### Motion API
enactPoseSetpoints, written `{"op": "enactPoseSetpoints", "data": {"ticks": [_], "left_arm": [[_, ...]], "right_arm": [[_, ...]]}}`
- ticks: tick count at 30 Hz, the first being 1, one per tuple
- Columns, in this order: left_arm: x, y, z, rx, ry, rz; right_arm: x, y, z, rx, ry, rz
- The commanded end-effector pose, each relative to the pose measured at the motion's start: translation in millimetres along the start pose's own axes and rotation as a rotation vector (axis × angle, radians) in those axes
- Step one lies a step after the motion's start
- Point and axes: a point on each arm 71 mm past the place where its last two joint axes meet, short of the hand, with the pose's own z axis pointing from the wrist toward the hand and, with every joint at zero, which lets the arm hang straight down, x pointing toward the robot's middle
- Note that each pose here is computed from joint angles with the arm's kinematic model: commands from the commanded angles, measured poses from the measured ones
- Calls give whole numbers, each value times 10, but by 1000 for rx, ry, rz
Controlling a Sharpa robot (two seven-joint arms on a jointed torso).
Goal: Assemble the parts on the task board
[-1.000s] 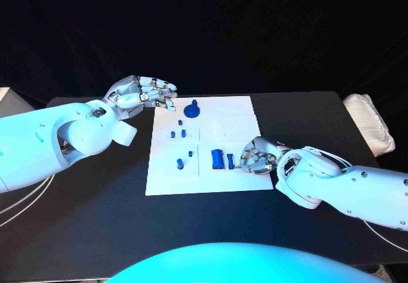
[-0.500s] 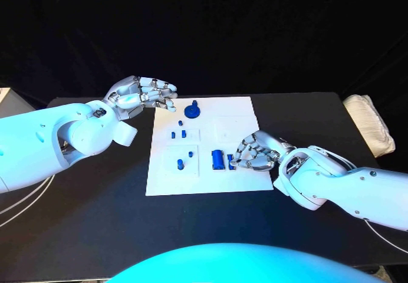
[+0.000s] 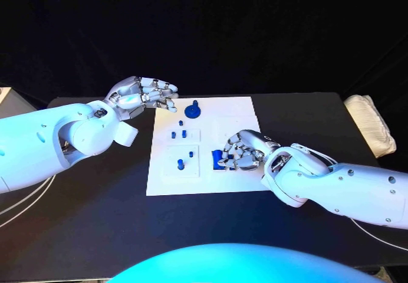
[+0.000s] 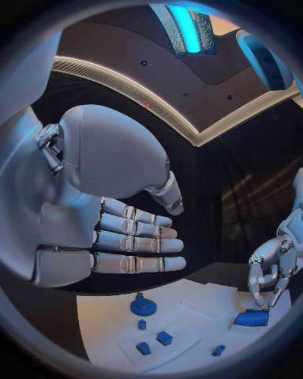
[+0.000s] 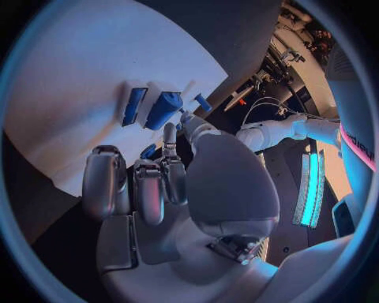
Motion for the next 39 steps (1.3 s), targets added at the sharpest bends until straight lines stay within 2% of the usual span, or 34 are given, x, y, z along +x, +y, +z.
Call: {"op": "enactPoseSetpoints", "data": {"ticks": [1,15,23,29,35,39], "left_arm": [[25,-9,7,11,20,-11],[23,-9,7,11,20,-11],[19,-9,6,11,19,-11],[17,-8,5,11,19,-11],[14,-9,6,12,18,-11],[-2,-7,8,14,10,-11]], "right_arm": [[15,-4,12,18,4,-64],[26,-4,26,30,5,-96],[15,15,48,31,-40,-120],[11,27,48,21,-54,-119],[-29,21,11,-15,-85,-58],[-116,-16,-41,-73,-133,68]]}}
